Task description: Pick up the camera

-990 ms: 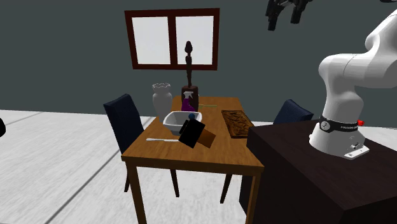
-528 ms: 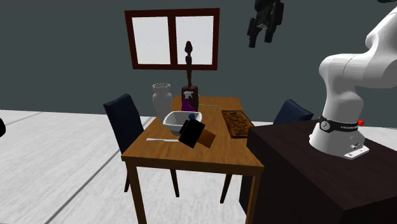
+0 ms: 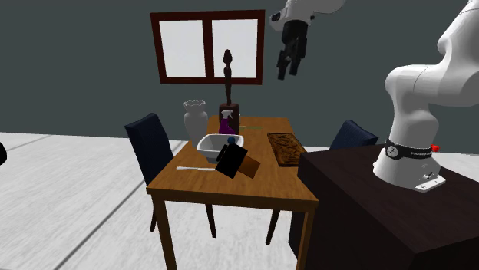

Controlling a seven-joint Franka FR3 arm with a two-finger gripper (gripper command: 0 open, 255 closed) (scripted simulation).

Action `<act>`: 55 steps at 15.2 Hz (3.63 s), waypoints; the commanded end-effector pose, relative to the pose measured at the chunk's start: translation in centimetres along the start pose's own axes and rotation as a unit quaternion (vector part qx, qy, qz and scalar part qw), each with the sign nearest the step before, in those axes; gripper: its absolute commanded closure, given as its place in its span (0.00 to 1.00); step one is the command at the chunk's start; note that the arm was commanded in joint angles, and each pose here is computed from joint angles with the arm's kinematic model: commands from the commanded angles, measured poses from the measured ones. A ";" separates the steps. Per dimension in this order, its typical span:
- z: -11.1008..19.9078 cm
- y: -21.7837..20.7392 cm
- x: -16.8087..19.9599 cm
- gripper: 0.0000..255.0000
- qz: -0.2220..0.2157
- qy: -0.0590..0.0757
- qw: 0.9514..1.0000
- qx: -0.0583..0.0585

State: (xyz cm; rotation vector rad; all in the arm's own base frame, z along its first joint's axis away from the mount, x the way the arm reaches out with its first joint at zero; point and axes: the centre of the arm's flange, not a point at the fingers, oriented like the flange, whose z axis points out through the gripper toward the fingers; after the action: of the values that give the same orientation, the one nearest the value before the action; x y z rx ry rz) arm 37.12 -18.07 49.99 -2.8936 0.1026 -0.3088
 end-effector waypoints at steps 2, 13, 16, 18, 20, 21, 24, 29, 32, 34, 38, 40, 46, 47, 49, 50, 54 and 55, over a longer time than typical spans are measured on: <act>1.8 3.6 0.7 0.00 0.008 0.011 1.000 0.015; 10.3 16.6 3.1 0.00 0.037 0.046 0.996 0.071; 12.8 20.1 3.7 0.00 0.045 0.055 0.994 0.086; 14.6 22.3 4.2 0.00 0.050 0.062 0.992 0.096; 16.4 24.5 4.6 0.00 0.055 0.068 0.990 0.106; 17.3 25.6 4.8 0.00 0.058 0.071 0.990 0.111; 20.1 28.8 5.4 0.00 0.066 0.081 0.987 0.126; 24.9 34.0 6.5 0.00 0.079 0.097 0.981 0.151; 26.6 35.3 6.6 0.00 0.082 0.100 0.979 0.157; 27.6 35.6 6.4 0.00 0.082 0.100 0.979 0.157; 29.9 36.1 5.9 0.00 0.082 0.100 0.979 0.157; 29.9 36.1 5.9 0.00 0.082 0.100 0.979 0.157; 29.8 36.2 6.0 1.00 0.082 0.100 0.979 0.157; 29.8 36.2 6.0 1.00 0.082 0.100 0.979 0.157; 29.8 36.2 6.0 1.00 0.082 0.100 0.979 0.157; 29.9 36.1 5.9 1.00 0.082 0.100 0.979 0.157; 27.8 35.6 6.3 1.00 0.082 0.100 0.979 0.157; 27.3 35.5 6.4 1.00 0.082 0.100 0.979 0.157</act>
State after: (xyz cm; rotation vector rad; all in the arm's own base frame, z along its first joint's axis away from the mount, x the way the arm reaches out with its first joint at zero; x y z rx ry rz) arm 47.76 -47.21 16.49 -2.5166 0.2954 -0.5337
